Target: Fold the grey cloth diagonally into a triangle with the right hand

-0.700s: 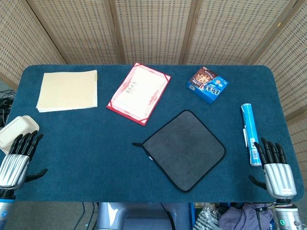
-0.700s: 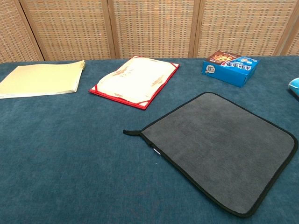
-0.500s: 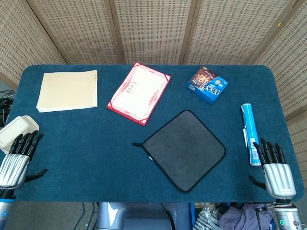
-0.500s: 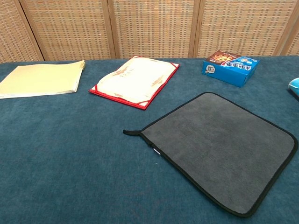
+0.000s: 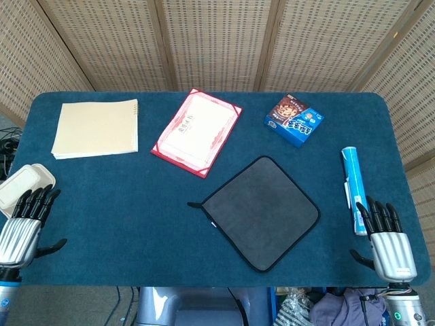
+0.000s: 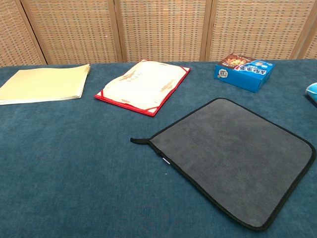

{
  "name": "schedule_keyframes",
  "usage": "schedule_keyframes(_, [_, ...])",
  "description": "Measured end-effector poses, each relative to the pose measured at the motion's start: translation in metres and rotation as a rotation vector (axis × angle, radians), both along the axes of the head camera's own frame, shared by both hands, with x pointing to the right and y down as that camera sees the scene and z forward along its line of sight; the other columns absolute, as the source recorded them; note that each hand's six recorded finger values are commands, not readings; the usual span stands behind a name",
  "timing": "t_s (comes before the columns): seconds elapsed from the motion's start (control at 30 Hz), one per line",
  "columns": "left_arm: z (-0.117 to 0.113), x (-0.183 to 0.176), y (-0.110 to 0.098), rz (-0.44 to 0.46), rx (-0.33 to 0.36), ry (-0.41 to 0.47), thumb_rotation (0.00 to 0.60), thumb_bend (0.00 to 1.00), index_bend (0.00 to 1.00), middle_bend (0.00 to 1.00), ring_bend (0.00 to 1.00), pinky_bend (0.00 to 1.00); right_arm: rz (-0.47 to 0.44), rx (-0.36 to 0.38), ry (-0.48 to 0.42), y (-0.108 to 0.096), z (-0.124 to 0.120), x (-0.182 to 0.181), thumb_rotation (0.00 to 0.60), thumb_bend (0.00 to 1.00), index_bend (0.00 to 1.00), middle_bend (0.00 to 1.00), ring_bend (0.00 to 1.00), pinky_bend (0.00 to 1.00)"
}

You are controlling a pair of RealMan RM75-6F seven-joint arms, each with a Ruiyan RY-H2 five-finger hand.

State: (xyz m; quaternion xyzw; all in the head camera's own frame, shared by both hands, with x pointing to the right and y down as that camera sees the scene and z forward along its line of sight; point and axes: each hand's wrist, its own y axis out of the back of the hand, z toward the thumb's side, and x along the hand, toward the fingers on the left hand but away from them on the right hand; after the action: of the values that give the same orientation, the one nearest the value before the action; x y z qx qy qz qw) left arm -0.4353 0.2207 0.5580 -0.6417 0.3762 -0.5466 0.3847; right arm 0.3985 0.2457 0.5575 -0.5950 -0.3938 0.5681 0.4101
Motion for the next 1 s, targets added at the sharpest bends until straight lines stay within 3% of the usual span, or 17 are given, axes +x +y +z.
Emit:
schedule_keyframes(0.63, [0.0, 0.001, 0.0, -0.002, -0.003, 0.002, 0.6, 0.12, 0.0, 0.0, 0.0, 0.0, -0.015, 0.022, -0.016, 0.004, -0.002, -0.007, 0.6, 0.11, 0.0, 0.0, 0.0, 0.0])
schedule_keyframes(1.0, [-0.001, -0.001, -0.001, -0.011, -0.002, 0.008, 0.6, 0.12, 0.0, 0.0, 0.0, 0.0, -0.089, -0.044, -0.052, 0.031, 0.008, -0.039, 0.6, 0.11, 0.07, 0.0, 0.0, 0.0])
